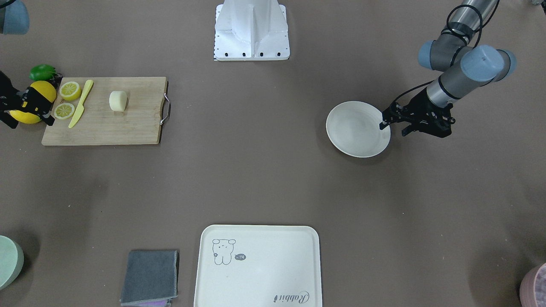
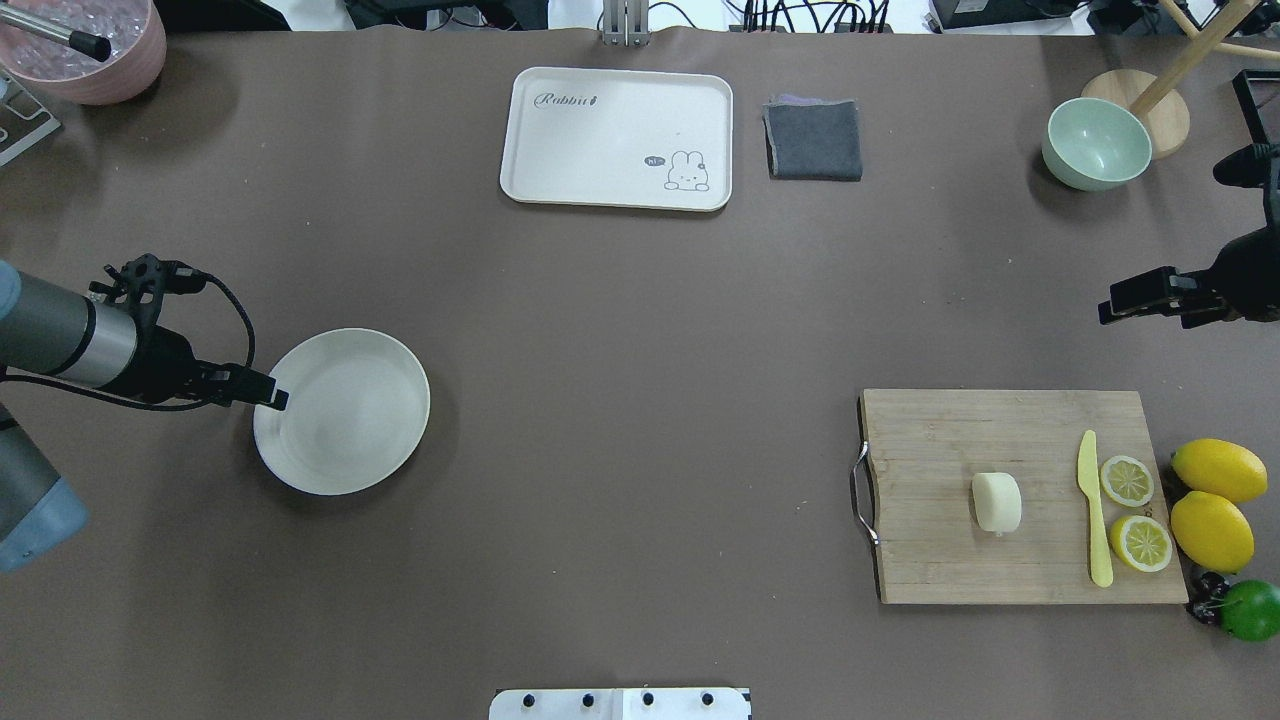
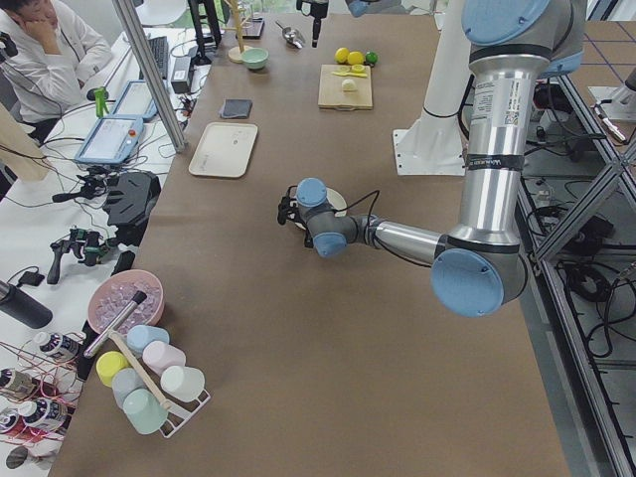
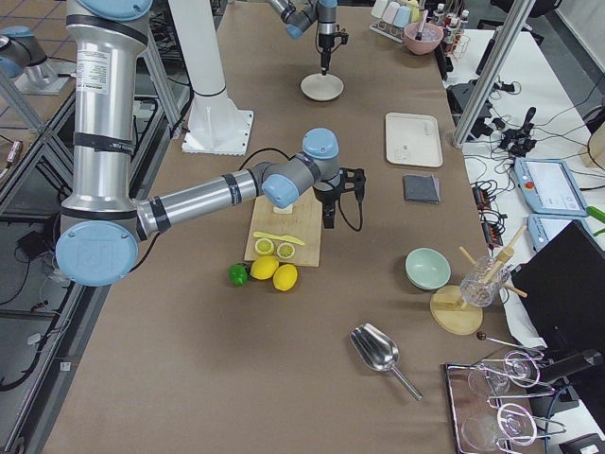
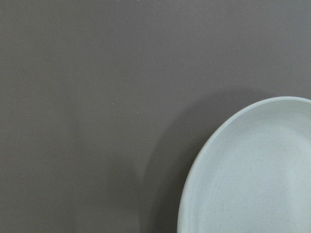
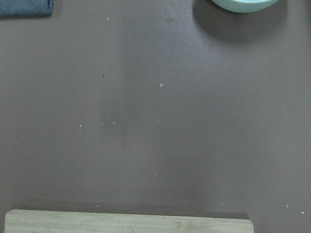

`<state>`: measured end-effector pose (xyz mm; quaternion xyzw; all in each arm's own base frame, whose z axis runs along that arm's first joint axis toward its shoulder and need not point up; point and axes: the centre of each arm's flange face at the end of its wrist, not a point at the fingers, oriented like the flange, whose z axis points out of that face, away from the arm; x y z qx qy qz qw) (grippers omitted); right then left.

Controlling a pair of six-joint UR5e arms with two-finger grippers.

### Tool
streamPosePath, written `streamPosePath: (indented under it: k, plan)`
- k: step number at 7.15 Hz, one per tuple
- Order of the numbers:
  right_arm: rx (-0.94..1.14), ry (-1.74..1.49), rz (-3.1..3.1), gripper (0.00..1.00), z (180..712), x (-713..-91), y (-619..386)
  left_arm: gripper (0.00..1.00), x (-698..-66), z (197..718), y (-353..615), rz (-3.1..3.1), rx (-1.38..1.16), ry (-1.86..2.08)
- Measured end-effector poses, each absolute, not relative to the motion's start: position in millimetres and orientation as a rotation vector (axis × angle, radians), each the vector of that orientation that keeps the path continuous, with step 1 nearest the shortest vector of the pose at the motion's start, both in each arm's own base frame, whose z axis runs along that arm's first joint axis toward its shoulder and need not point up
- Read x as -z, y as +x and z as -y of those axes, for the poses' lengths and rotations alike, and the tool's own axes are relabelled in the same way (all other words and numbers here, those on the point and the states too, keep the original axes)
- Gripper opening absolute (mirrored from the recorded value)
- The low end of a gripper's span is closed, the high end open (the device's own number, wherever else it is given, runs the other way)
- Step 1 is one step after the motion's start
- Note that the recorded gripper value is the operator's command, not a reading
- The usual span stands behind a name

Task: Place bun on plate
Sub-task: 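Push the white plate with the left gripper toward the table center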

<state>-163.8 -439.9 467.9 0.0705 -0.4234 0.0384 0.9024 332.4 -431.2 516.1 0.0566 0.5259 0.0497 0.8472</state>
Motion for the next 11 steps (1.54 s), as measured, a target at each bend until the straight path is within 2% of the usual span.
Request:
streamPosePath:
  k: [2,6,9,11]
  plan:
    - [-0.08,0.146,0.878,1.0,438,-465,-165,0.03,-516,426,339,-1.127,-0.093,0.114]
    - [-0.079,0.145,0.879,1.0,437,-465,-166,0.0,-505,426,343,-1.15,-0.074,0.106]
    - [-0.076,0.144,0.881,1.0,437,-464,-167,0.0,-434,444,379,-1.241,0.022,0.074]
    - [-0.071,0.141,0.883,1.0,436,-464,-169,0.0,-387,430,437,-1.274,0.048,0.064]
